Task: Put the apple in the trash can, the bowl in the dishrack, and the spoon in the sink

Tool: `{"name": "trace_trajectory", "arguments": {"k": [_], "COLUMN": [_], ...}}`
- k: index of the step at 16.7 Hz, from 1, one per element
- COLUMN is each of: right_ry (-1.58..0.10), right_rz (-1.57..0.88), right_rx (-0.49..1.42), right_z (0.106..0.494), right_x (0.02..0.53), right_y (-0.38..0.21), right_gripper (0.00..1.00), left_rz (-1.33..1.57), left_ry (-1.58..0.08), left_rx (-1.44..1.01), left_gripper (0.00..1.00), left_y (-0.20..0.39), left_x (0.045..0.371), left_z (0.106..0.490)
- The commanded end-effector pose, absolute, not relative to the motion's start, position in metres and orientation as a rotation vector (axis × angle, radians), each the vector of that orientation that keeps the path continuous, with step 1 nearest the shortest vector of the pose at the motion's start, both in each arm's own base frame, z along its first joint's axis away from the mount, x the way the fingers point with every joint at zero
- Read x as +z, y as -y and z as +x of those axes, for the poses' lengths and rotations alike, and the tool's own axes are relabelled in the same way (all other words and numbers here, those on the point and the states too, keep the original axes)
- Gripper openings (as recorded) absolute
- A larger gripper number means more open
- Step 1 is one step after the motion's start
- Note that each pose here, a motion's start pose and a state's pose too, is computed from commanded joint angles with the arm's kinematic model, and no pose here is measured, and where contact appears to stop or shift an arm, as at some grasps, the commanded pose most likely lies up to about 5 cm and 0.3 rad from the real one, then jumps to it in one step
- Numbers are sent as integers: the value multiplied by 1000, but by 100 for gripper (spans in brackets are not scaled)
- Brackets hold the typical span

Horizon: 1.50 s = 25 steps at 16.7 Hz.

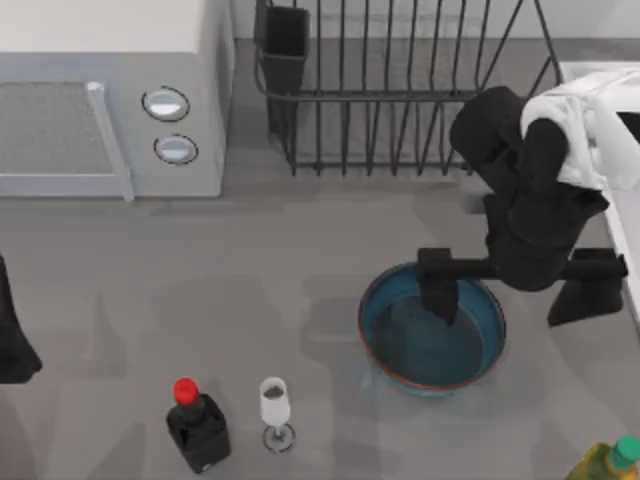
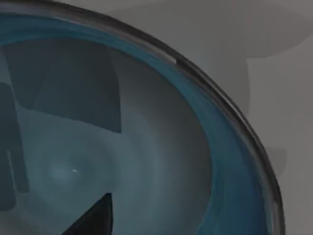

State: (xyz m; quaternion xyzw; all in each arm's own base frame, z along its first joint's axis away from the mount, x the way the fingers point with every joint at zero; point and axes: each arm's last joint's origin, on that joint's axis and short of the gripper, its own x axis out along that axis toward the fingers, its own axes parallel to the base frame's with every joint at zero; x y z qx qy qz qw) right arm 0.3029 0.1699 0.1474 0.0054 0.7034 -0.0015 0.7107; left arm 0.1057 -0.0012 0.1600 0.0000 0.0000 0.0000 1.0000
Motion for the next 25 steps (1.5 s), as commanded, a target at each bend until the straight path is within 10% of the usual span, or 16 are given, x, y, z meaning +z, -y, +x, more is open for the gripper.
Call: {"name": "trace_trajectory", "arguments": {"k": [6,19,25], "right_ry": [-1571,-1571,-1571], "right_rz": [8,8,8], "right_rx": [-8,-8,-8], "right_z": [300,300,300], "right_x": [129,129,129], "right_y": [-169,-169,-169], "right_gripper": [100,2,0], "left_rz": [0,0,0], "left_ry": [0,0,0], "left_rx": [0,0,0], "left_gripper": [100,100,100], "left_y": [1,1,1], "left_x": [160,160,160], "left_z": [106,106,106]}}
